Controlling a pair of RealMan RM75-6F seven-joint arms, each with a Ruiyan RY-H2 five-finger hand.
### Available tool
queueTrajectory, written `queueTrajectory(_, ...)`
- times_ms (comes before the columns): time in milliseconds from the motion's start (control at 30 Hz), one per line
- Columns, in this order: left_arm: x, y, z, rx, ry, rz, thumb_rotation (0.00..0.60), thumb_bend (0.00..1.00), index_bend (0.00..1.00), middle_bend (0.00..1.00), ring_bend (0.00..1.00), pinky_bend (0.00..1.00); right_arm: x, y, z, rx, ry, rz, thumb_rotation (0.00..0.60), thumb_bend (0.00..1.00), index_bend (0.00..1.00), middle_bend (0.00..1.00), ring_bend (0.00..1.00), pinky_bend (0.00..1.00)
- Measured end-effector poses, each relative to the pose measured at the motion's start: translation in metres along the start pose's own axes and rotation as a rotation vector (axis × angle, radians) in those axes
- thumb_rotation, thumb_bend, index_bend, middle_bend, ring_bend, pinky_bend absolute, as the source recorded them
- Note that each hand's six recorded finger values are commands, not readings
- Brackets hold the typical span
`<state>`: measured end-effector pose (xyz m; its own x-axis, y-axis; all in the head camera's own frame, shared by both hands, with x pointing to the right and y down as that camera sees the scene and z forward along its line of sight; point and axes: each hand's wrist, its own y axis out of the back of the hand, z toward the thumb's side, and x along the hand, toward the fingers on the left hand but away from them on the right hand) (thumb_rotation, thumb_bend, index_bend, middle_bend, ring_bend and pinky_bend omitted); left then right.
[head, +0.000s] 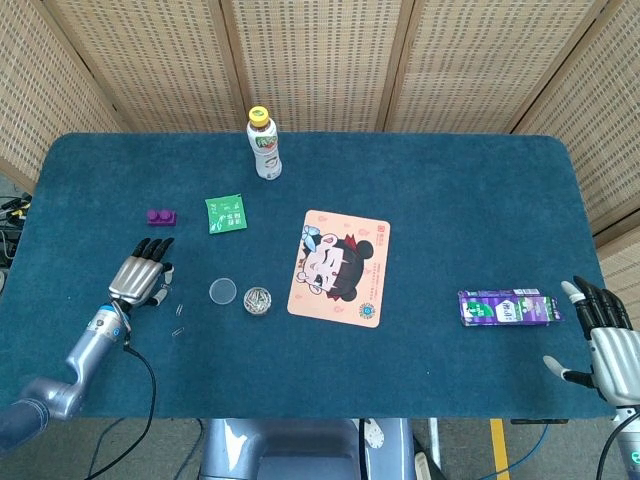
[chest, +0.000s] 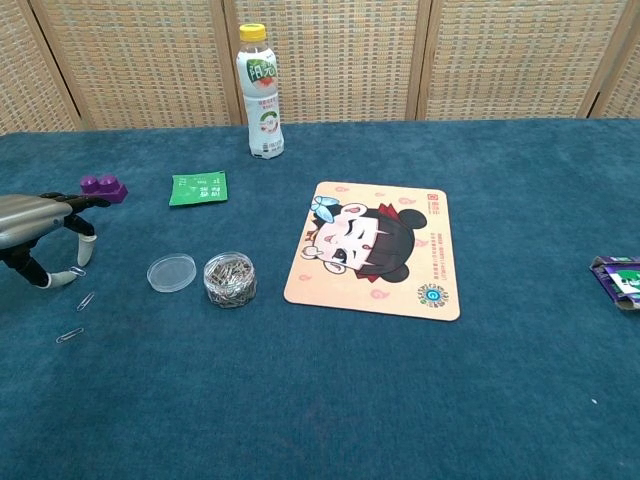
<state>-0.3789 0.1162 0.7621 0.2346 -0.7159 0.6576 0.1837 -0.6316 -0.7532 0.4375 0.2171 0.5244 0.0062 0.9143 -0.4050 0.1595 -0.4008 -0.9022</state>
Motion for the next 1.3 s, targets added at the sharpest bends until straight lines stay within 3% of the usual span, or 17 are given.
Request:
queueTrajectory(267,0.004,-0.003,0.008,0.018,-0.009,-0.010,0.600,0.38,0.55,0.00,0.00,0.00,0.000,0.000,0.000,0.001,-0.002,0.001,0.600,0.00,0.01,0.00,0.00,0.00)
queueTrajectory(600,0.002,-0.004,0.009,0.026,-0.004,-0.020,0.600,0.42,0.70,0.00,0.00,0.00,0.001,0.002,-0.001,-0.005,-0.001,-0.005,0.600,0.00,0.01,0.00,0.00,0.00)
queueTrajectory(933,0.002,0.001,0.010,0.021,-0.008,-0.008,0.600,0.43,0.71,0.00,0.00,0.00,0.001,0.002,-0.001,-0.007,-0.002,-0.006,0.600,0.00,0.01,0.00,0.00,0.00)
queueTrajectory(1067,0.000,0.015,0.014,-0.009,-0.024,0.031,0.600,0.43,0.73,0.00,0.00,0.00,0.001,0.003,-0.002,-0.010,-0.003,-0.008,0.600,0.00,0.01,0.00,0.00,0.00)
queueTrajectory(1300,-0.009,0.063,0.041,-0.077,-0.117,0.142,0.600,0.43,0.73,0.00,0.00,0.00,0.001,0.004,-0.001,-0.016,-0.001,-0.008,0.600,0.00,0.01,0.00,0.00,0.00)
